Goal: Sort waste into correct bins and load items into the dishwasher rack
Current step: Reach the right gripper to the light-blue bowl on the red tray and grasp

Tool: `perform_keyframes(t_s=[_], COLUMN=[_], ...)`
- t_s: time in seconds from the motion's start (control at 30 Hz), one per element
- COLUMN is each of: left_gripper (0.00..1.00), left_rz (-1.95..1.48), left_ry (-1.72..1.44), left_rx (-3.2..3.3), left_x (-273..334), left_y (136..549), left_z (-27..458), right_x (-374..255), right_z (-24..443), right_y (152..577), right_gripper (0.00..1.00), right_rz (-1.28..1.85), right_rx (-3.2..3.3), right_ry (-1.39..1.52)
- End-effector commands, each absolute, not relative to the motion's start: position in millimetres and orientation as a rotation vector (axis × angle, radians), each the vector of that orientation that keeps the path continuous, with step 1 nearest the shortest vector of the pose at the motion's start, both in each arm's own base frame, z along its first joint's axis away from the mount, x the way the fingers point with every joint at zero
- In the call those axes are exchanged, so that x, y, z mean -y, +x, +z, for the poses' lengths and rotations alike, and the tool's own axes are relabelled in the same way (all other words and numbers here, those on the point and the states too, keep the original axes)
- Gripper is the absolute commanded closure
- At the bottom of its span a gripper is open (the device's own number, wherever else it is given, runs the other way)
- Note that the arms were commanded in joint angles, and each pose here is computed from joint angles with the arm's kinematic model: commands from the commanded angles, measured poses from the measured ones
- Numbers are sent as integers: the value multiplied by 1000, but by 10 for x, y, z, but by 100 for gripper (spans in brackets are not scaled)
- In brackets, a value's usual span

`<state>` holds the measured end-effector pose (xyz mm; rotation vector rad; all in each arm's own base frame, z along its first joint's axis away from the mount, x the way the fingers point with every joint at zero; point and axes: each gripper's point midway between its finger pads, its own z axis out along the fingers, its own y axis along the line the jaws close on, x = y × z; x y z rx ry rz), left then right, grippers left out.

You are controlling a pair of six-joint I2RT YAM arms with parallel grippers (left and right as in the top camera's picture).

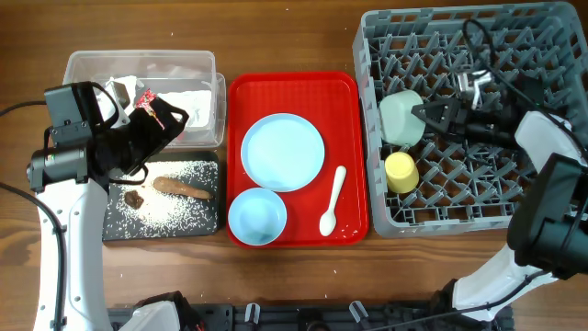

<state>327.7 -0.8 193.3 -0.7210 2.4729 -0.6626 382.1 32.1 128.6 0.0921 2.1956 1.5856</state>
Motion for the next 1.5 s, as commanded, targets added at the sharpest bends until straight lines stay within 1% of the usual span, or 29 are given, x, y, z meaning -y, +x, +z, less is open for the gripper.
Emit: perform_keyframes(t_s=[0.0, 0.1, 0.23, 0.3, 0.37, 0.43, 0.57, 0.63, 0.7, 0.77, 0.9, 0.97, 1.0, 1.07, 1.23, 1.37, 1.47], left_gripper=[0, 0, 0, 0, 0, 0, 0, 0, 0, 0, 0, 0, 0, 0, 0, 0, 0], left_rz=[-660, -660, -660, -660, -660, -660, -660, -660, -660, -660, -660, -660, -660, -660, -660, -660, -660], left_ry=[-741, -741, -741, -741, -741, -741, -741, -742, -741, -741, -741, -741, -741, -741, -741, -741, -741], left_rx=[-2477, -2477, -2477, -2477, -2477, -2477, -2477, -2478, -2477, -2477, -2477, -2477, -2477, -2477, -2477, -2477, -2477], left_x=[-13, -13, -13, -13, -13, -13, -13, -13, -13, -13, -13, -13, -13, -13, -13, -13, -13], left_y=[3270, 3270, 3270, 3270, 3270, 3270, 3270, 3269, 3270, 3270, 3270, 3270, 3270, 3270, 3270, 3270, 3270], left_z=[1897, 1897, 1897, 1897, 1897, 1897, 1897, 1897, 1897, 1897, 1897, 1897, 1897, 1897, 1897, 1897, 1897], right_x=[-105, 33, 275, 335, 283, 81, -535, -995, -1320, -1728, -2308, -2707, -2812, -3125, -3733, -3966, -3961], right_z=[1285, 1352, 1380, 1526, 1858, 2172, 2567, 2695, 2716, 2635, 2407, 2208, 2131, 1790, 1026, 552, 419], right_y=[3817, 3823, 3822, 3802, 3742, 3631, 3315, 3106, 2955, 2773, 2482, 2247, 2189, 2059, 1850, 1724, 1693], right_gripper=[49, 44, 43, 43, 43, 43, 43, 43, 43, 43, 43, 43, 43, 43, 42, 43, 44], right_rz=[1523, 1412, 1108, 1014, 948, 920, 878, 881, 894, 881, 824, 819, 810, 743, 743, 727, 709], right_rx=[-2207, -2250, -2379, -2378, -2330, -2289, -2273, -2268, -2279, -2322, -2385, -2403, -2413, -2456, -2515, -2536, -2566], right_ry=[168, 216, 327, 344, 292, 188, -47, -221, -328, -457, -657, -834, -875, -989, -1158, -1245, -1258])
